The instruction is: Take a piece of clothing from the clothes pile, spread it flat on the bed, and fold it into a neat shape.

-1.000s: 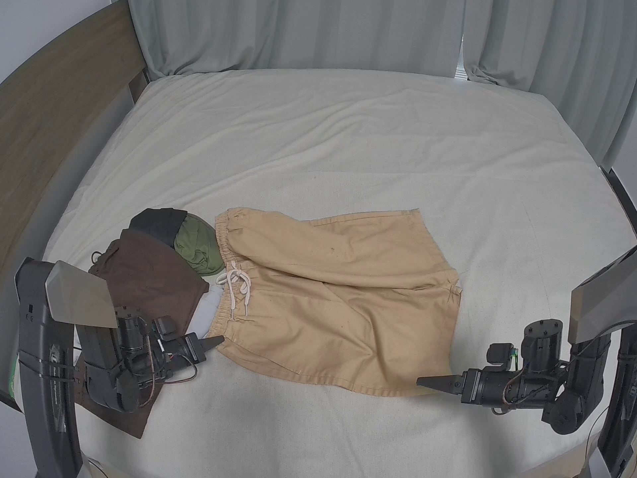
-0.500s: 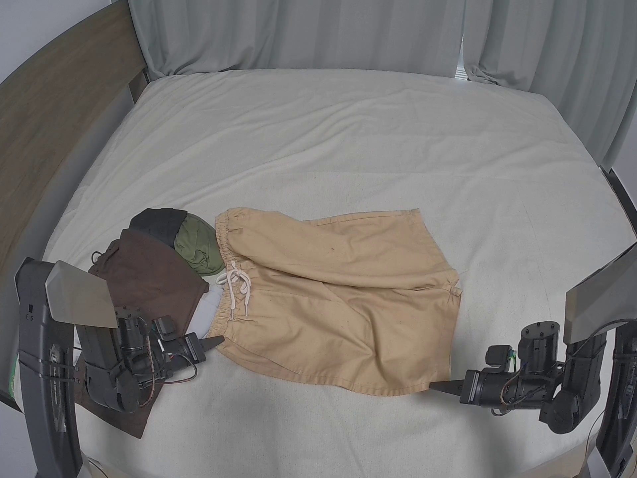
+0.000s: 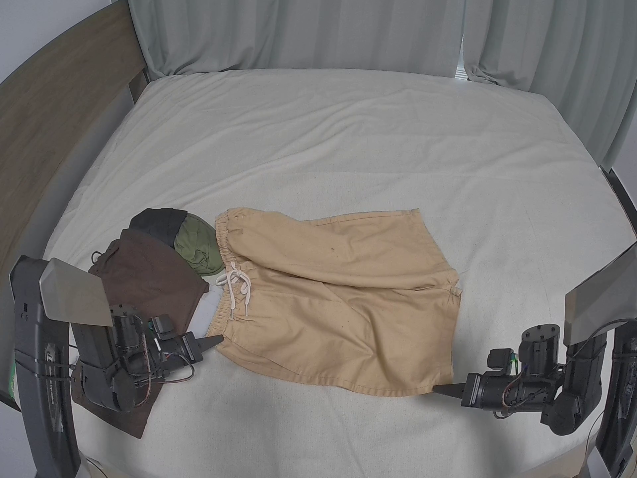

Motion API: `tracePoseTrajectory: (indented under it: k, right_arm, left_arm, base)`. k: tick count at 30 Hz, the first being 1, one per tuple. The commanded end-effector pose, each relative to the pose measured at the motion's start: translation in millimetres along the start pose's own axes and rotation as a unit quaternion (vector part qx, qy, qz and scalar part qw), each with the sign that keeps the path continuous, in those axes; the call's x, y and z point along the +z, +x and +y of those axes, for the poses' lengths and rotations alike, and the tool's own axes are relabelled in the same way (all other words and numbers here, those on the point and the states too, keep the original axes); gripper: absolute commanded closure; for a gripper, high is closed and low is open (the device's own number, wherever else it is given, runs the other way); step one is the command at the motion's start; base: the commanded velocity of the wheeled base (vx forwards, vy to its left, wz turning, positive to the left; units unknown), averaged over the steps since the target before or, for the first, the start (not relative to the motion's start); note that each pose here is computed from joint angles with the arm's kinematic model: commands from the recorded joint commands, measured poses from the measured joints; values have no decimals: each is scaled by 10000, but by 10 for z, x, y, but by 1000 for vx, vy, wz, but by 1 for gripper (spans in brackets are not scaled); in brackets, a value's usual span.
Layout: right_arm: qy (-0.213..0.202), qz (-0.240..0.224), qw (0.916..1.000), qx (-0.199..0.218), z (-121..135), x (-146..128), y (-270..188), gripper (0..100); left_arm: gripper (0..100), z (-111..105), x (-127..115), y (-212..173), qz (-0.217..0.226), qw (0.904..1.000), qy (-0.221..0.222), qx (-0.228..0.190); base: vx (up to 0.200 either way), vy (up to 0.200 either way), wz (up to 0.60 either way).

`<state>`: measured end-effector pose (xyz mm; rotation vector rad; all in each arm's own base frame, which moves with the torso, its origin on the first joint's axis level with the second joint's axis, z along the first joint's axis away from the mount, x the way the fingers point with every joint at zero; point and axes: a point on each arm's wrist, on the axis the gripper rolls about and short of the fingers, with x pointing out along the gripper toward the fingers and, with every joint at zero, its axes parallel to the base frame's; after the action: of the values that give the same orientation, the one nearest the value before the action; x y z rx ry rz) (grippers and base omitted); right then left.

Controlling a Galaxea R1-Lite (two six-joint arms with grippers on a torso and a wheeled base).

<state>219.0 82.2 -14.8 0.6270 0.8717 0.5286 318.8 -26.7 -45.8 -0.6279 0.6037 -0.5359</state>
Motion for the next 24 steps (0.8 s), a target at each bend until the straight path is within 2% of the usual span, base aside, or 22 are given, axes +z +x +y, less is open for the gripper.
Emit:
tracePoseTrajectory:
  k: [1,5,8,12,19,24]
  right_arm:
    - [7,10,9999,-158,-9,-44,-74,100]
    - [-41,100,9994,-314,-49,-103,-165,100]
    - [-33,98,9994,-343,-58,-105,-175,100]
    - [-30,95,9993,-359,-59,-106,-175,100]
    - [-67,91,9992,-387,-33,-102,-201,100]
    - [-48,319,9981,-532,-65,-152,-206,100]
  left_arm:
    - [100,-189,77,-155,-8,9997,97,-231]
    - [100,-392,100,-329,3,9992,154,-370]
    - [100,-446,43,-423,121,9991,118,-389]
    - [100,-423,-67,-528,298,9992,-16,-251]
    - [100,-385,-219,-677,556,9981,253,-108]
    - [100,-345,-289,-666,695,9970,329,-59]
  base:
    - [0,0,0]
    - [0,0,0]
    - [0,0,0]
    - [0,0,0]
    - [0,0,0]
    - [0,0,0]
